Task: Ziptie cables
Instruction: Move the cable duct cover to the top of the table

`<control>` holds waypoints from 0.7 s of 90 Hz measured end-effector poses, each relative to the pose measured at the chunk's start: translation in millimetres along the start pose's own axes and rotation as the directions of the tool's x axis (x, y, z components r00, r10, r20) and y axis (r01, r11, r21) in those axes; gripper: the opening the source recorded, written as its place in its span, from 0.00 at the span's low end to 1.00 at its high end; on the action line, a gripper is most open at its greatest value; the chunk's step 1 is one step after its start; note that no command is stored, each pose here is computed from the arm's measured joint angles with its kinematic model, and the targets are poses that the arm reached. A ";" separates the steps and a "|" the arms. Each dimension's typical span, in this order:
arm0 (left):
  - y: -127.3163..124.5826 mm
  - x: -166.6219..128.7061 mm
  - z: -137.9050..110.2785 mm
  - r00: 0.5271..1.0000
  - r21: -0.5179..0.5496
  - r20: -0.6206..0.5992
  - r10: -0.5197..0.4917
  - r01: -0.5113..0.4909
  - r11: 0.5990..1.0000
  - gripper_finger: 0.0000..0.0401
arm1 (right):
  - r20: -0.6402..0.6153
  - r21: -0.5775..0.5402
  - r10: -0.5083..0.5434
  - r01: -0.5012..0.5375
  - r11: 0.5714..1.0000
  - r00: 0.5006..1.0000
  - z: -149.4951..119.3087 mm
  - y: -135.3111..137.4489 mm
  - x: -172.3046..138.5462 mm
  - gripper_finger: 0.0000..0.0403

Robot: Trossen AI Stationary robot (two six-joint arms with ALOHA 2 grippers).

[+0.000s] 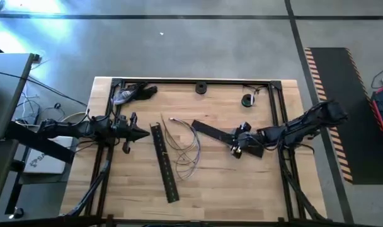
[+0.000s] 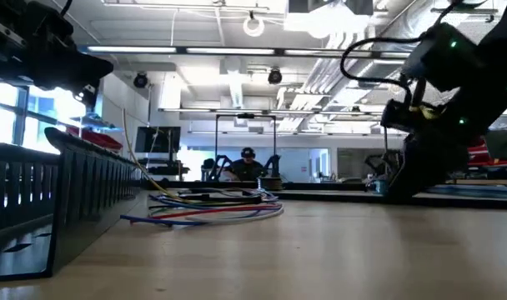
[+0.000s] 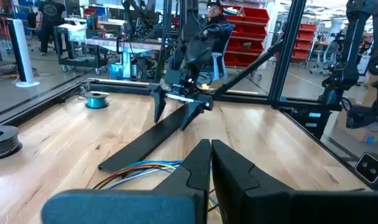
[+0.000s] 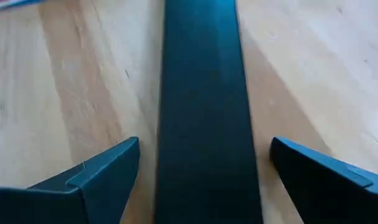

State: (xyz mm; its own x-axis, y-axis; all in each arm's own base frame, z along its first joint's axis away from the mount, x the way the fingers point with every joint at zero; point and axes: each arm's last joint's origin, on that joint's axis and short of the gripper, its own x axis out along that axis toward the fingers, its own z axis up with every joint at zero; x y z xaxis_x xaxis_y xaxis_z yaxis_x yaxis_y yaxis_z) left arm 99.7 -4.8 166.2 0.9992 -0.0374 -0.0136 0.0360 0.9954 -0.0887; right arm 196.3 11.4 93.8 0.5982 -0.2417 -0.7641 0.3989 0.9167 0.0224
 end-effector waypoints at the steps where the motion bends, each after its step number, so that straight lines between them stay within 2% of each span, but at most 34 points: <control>1: 0.0 0.0 0.1 1.000 0.000 0.001 0.000 0.000 1.000 0.00 | -0.005 0.002 -0.002 0.002 1.000 1.000 -0.6 -1.0 0.9 0.83; 9: 0.0 0.0 0.1 1.000 0.013 0.001 0.000 0.000 1.000 0.00 | -0.027 0.003 -0.010 0.010 1.000 1.000 -0.4 -5.7 7.0 0.73; 21: 0.0 0.0 0.1 1.000 0.024 0.001 0.000 0.000 1.000 0.00 | -0.021 -0.017 -0.006 0.006 1.000 1.000 2.9 -10.7 12.4 0.52; 32: 0.0 0.0 0.1 1.000 0.023 0.001 0.000 0.000 1.000 0.00 | -0.020 -0.048 0.000 -0.001 0.999 1.000 11.3 -14.0 14.7 0.51; 48: -0.1 0.0 0.1 1.000 0.023 0.001 -0.001 0.000 1.000 0.00 | 0.010 -0.139 0.008 -0.007 0.990 1.000 45.3 -16.8 17.9 0.50; 55: -0.1 0.0 0.1 1.000 0.023 0.002 -0.001 0.000 1.000 0.00 | 0.050 -0.167 -0.021 0.029 0.986 0.999 67.4 -23.5 17.4 0.26; 63: 0.0 0.0 0.1 1.000 0.023 0.001 0.000 0.000 1.000 0.00 | 0.062 -0.203 -0.037 0.048 0.978 0.997 85.6 -36.0 17.5 0.17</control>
State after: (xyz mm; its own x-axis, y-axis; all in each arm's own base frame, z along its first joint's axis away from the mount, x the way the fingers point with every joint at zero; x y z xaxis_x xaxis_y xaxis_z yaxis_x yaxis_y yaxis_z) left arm 99.7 -4.9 166.3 0.9992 -0.0378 -0.0124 0.0369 0.9971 -0.0659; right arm 251.9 -53.1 134.9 0.6250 -0.2942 -0.7231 0.2778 0.9495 -0.1461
